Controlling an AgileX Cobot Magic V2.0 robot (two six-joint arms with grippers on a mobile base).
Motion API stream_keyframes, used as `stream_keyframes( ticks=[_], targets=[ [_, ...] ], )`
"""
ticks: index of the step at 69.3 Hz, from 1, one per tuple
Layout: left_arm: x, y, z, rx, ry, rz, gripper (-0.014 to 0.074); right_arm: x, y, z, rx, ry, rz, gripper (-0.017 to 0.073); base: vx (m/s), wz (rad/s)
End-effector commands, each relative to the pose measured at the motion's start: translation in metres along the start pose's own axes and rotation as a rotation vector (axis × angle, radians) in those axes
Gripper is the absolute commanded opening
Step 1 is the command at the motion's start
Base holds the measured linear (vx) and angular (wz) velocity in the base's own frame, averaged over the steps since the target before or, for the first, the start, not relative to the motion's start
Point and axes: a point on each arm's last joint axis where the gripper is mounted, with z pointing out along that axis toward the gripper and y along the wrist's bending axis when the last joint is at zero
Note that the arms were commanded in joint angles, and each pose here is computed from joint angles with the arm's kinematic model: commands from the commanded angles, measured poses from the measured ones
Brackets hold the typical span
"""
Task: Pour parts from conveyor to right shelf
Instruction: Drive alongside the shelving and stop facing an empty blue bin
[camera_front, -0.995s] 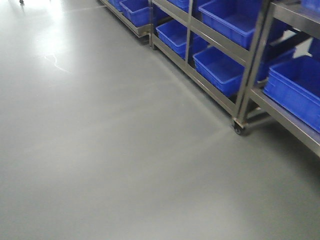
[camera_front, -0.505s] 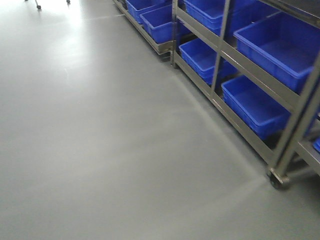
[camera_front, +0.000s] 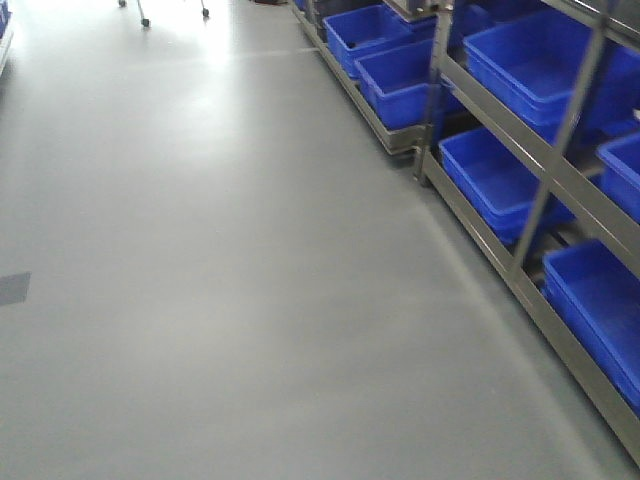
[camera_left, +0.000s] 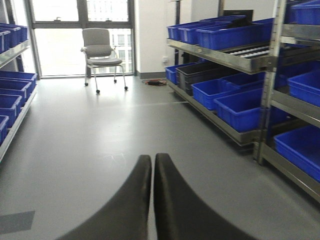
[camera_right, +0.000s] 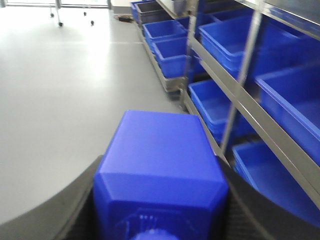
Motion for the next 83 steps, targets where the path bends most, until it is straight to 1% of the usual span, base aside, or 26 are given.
stream_keyframes(
  ticks=[1, 48, 65, 83],
  targets=[
    [-0.0145, -0.0008, -0.0024, 0.01, -0.11, -0.016, -0.0006, -0.0152, -0.0024, -0.0028, 0.02, -0.093, -0.004, -0.0005, 0.73, 0.29],
    [-0.0145, -0.0008, -0.0024, 0.01, -0.11, -0.016, -0.0006, -0.0152, -0.0024, -0.0028, 0.02, -0.093, -0.004, -0.0005, 0.69, 0.15],
    [-0.0145, -0.0008, -0.0024, 0.01, -0.11, -0.016, -0.0006, -0.0152, -0.0024, -0.0028, 0.02, -0.093, -0.004, -0.0005, 0.58, 0.6],
    [-0.0145, -0.0008, -0.0024, 0.01, -0.11, -0.016, -0.0006, -0.0152, -0.0024, -0.0028, 0.02, -0.093, -0.004, -0.0005, 0.55, 0.97]
  ],
)
